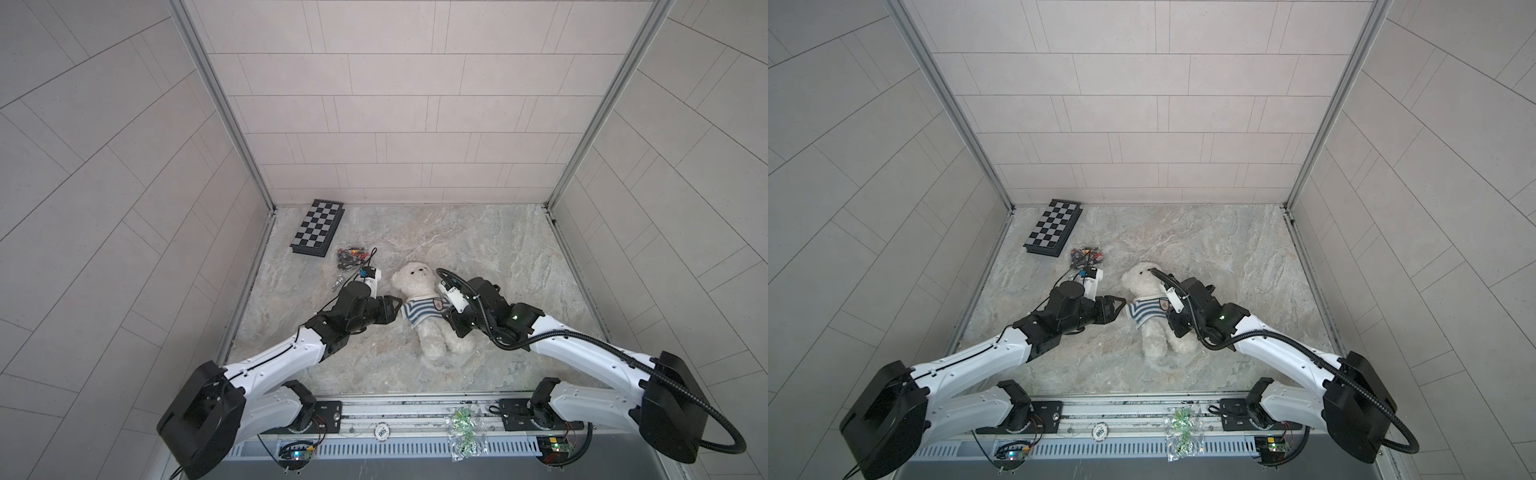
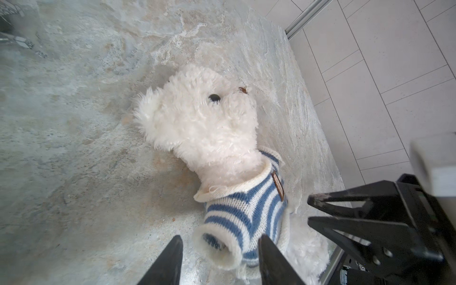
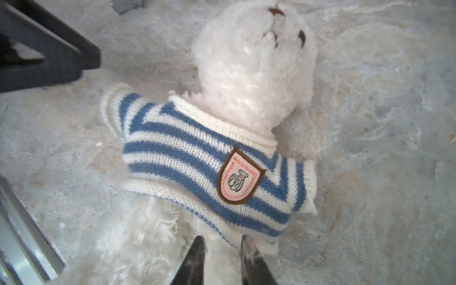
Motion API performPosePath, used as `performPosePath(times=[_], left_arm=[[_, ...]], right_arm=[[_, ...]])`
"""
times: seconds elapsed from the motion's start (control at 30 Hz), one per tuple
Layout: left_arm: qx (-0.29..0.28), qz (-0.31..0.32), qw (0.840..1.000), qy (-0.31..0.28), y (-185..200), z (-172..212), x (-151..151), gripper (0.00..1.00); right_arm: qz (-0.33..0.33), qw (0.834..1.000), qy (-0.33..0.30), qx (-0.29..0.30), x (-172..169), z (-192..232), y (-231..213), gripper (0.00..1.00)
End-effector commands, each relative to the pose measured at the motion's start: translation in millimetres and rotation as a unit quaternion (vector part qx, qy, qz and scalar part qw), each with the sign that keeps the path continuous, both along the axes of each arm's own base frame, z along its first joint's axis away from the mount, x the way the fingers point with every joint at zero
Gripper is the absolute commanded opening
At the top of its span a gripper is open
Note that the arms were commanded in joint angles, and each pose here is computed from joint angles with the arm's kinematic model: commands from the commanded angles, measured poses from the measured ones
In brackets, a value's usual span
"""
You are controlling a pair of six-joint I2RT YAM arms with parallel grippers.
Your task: Dress the teddy bear
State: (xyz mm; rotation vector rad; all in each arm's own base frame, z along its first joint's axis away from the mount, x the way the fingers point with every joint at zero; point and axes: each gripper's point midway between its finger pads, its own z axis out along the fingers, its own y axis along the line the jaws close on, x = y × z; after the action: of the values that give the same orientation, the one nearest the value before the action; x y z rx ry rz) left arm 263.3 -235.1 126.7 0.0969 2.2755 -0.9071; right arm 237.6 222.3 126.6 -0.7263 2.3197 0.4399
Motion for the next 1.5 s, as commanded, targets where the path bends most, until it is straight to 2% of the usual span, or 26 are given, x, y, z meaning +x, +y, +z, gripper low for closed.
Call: performPosePath(times=[0.0,0.2,0.43,0.5,0.63,0.83,1.0,1.23,1.47], left_arm=[[0.011,-0.007,1.000,0.004,-1.4,-3.6,6.3,0.52],[-0.018,-0.013,1.000,0.019,-13.9,-5.8,9.3,0.47],[-0.025,-0.034,0.999,0.032,-37.1,-14.7,-7.3,0.41],[-0.033,-0.036,0.998,0.035,-41.0,-15.8,-11.0,0.38],[-0.048,-0.046,0.997,0.041,-52.1,-17.0,-20.1,0.35],[-0.065,-0.037,0.996,0.043,-47.8,-17.5,-27.3,0.32],[-0.063,-0.032,0.997,0.044,-40.5,-17.9,-32.4,0.32],[-0.059,-0.014,0.997,0.047,-21.9,-23.1,-47.9,0.33],[-0.036,-0.001,0.999,0.029,-4.8,-16.0,-52.4,0.33]], right_arm=[[0.007,0.999,-0.045,0.026,1.7,34.2,14.1,0.36],[0.041,0.995,-0.054,0.073,-1.5,53.3,58.0,0.44],[0.041,0.995,-0.021,0.084,3.8,14.0,83.9,0.44],[0.036,0.997,-0.016,0.071,5.5,2.2,81.9,0.42],[0.015,0.999,-0.019,0.042,9.9,-15.1,70.2,0.30],[-0.011,1.000,-0.004,0.012,15.6,-40.2,50.7,0.10],[-0.026,1.000,0.009,-0.008,12.4,-49.9,34.6,0.01],[-0.005,1.000,0.017,-0.013,-5.0,-43.1,23.6,0.00],[0.014,0.999,0.012,0.043,-9.4,-26.2,38.0,0.00]])
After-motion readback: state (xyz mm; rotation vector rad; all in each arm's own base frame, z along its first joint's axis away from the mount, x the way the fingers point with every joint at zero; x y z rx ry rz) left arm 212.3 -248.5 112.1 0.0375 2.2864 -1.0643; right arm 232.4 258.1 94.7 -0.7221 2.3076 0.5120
